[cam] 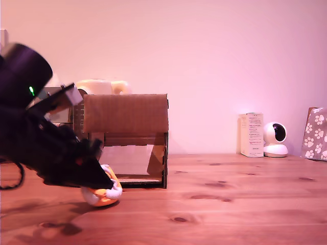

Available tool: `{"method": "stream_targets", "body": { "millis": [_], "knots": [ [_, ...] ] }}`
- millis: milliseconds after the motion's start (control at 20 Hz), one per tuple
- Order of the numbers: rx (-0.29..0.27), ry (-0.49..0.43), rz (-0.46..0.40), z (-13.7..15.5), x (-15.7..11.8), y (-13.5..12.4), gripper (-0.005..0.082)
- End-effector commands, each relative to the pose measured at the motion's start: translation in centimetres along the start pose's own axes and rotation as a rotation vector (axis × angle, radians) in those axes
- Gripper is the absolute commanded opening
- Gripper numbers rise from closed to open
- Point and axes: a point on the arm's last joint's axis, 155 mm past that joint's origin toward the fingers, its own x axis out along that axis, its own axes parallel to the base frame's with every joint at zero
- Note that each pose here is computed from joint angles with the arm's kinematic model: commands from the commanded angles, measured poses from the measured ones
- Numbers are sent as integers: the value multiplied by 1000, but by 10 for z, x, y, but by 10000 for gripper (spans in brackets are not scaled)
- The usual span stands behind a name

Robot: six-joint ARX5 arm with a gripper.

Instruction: Drop the footbag into the cardboard dice tower

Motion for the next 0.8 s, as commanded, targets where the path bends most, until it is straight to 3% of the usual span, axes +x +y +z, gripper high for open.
{"method": "stream_targets", "body": {
  "millis": [0, 300, 600, 750],
  "knots": [
    [12, -23, -11, 11, -10, -6, 56],
    [37, -120, -16, 52, -58, -22, 56],
    [122, -445, -40, 136, -124, -46, 56],
    [157, -573, -31, 171, -142, -50, 57]
  ]
}}
